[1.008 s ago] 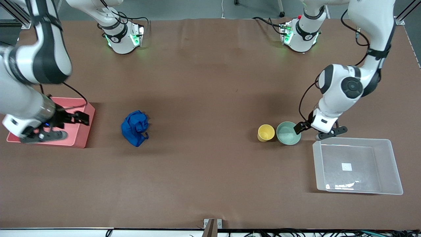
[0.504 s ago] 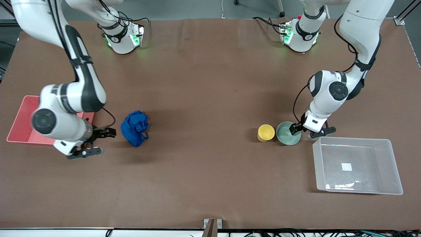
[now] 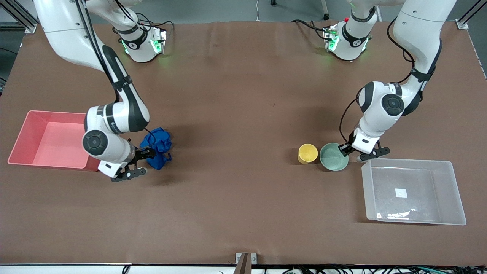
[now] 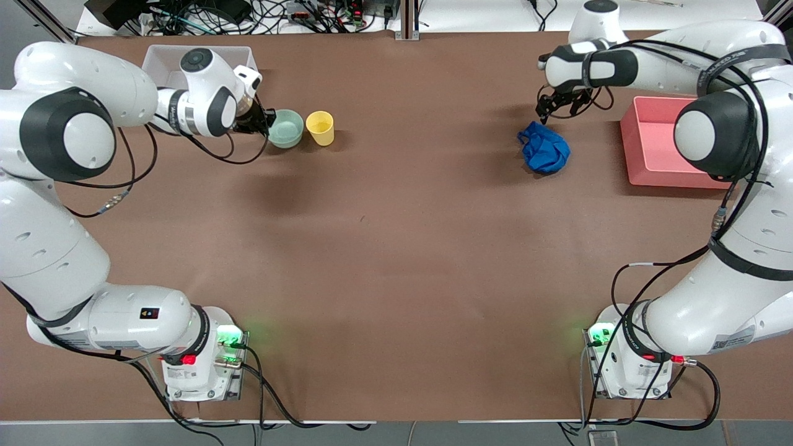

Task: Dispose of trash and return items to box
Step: 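Grasp the green bowl with the left gripper while the right gripper grasps the cloth, then lower the bowl into the clear bin while the right gripper carries the cloth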

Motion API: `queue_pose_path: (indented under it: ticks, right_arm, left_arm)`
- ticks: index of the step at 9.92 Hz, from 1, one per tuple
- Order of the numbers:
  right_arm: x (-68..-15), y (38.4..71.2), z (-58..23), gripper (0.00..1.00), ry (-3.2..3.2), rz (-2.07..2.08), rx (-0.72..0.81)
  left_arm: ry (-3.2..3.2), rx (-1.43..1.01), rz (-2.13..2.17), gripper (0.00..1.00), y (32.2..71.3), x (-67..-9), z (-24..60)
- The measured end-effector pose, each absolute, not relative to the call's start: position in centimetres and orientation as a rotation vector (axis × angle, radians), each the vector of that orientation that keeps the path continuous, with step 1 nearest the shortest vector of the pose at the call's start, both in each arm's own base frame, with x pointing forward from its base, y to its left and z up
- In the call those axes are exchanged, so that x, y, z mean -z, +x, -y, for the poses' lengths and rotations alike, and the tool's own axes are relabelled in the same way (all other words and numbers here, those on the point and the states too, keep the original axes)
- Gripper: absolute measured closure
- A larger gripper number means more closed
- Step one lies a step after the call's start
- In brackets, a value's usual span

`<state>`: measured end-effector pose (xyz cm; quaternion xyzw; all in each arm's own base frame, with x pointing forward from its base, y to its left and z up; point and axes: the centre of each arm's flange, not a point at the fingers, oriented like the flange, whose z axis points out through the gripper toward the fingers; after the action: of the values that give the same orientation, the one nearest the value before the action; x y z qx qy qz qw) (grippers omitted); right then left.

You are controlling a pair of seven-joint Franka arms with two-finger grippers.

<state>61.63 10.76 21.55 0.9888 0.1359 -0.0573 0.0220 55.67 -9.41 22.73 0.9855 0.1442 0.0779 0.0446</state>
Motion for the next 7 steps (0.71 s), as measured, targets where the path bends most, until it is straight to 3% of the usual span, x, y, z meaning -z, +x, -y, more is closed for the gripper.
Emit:
queue_pose_path:
  ticks: [4,6,7]
  right_arm:
    - [-18.0,58.9,-11.7,0.01,3.063,-0.453,0.124]
    - [-17.1,58.2,-11.6,0.15,3.064,-0.455,0.117]
    - [-17.0,58.2,-11.7,0.3,3.063,-0.458,0.118]
  left_arm:
    - [3.062,-0.175,-0.456,0.98,61.9,-37.5,6.1]
    - [3.07,-0.227,-0.414,0.98,64.5,-40.0,0.5]
    - [3.08,-0.227,-0.378,0.98,65.8,-39.0,-3.2]
